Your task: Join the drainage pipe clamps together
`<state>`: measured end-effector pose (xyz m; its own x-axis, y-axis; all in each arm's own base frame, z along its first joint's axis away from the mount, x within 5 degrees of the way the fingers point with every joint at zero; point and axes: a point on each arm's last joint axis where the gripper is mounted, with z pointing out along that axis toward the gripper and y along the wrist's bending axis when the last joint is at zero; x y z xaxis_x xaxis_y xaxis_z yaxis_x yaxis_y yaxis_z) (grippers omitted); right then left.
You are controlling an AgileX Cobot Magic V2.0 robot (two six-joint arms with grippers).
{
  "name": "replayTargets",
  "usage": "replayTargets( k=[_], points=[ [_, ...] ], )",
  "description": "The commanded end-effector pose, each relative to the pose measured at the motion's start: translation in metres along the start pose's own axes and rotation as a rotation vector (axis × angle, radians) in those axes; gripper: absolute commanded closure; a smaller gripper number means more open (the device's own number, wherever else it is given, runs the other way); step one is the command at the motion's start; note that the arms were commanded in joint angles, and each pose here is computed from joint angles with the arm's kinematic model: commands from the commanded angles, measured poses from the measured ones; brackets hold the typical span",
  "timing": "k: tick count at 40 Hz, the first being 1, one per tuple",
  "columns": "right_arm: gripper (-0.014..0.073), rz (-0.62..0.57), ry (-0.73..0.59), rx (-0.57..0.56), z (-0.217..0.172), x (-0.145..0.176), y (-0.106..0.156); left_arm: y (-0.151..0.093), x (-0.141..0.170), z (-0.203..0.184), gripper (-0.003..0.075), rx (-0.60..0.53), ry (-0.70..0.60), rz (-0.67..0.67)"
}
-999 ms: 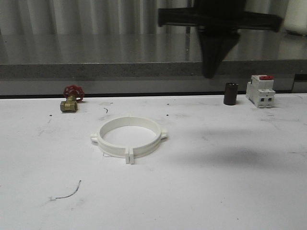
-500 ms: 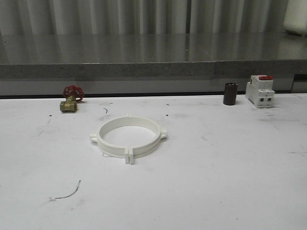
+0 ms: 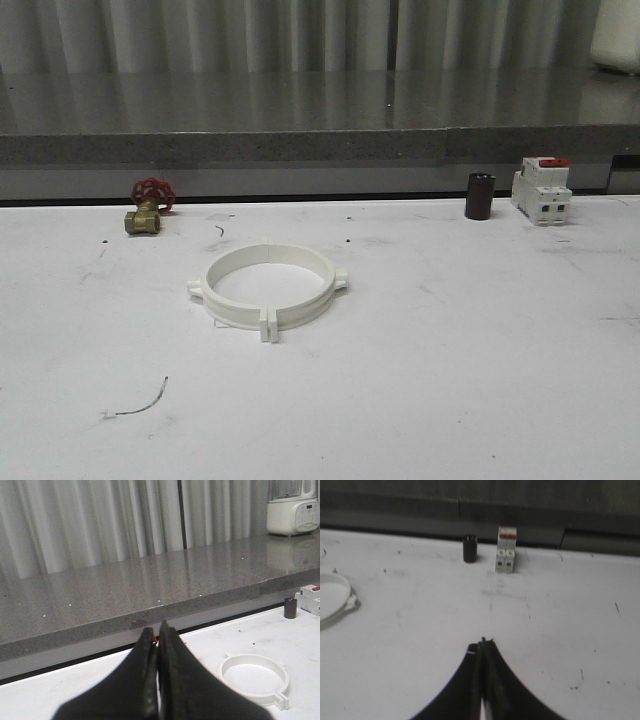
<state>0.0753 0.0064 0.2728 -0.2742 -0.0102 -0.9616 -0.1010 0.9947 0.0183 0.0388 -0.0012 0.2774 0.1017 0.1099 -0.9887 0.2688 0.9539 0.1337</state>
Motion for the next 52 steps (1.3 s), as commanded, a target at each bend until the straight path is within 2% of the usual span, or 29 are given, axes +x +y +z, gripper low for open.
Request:
replayTargets(
  k=[1, 4, 52],
  points=[
    [0.0716, -0.03, -0.179, -0.026, -0.0114, -0.0131, 0.0013, -0.0007, -0.0145, -0.0015, 0.0741, 0.021, -0.083, 0.004],
    [0.0716, -0.033, -0.211, -0.032, -0.0142, -0.0138, 0.0015, -0.0007, -0.0145, -0.0015, 0.0741, 0.021, -0.083, 0.004],
    [0.0716, -0.036, -0.208, -0.03, -0.014, -0.0135, 0.0013, -0.0007, -0.0145, -0.0015, 0.0741, 0.02, -0.083, 0.006]
  ],
)
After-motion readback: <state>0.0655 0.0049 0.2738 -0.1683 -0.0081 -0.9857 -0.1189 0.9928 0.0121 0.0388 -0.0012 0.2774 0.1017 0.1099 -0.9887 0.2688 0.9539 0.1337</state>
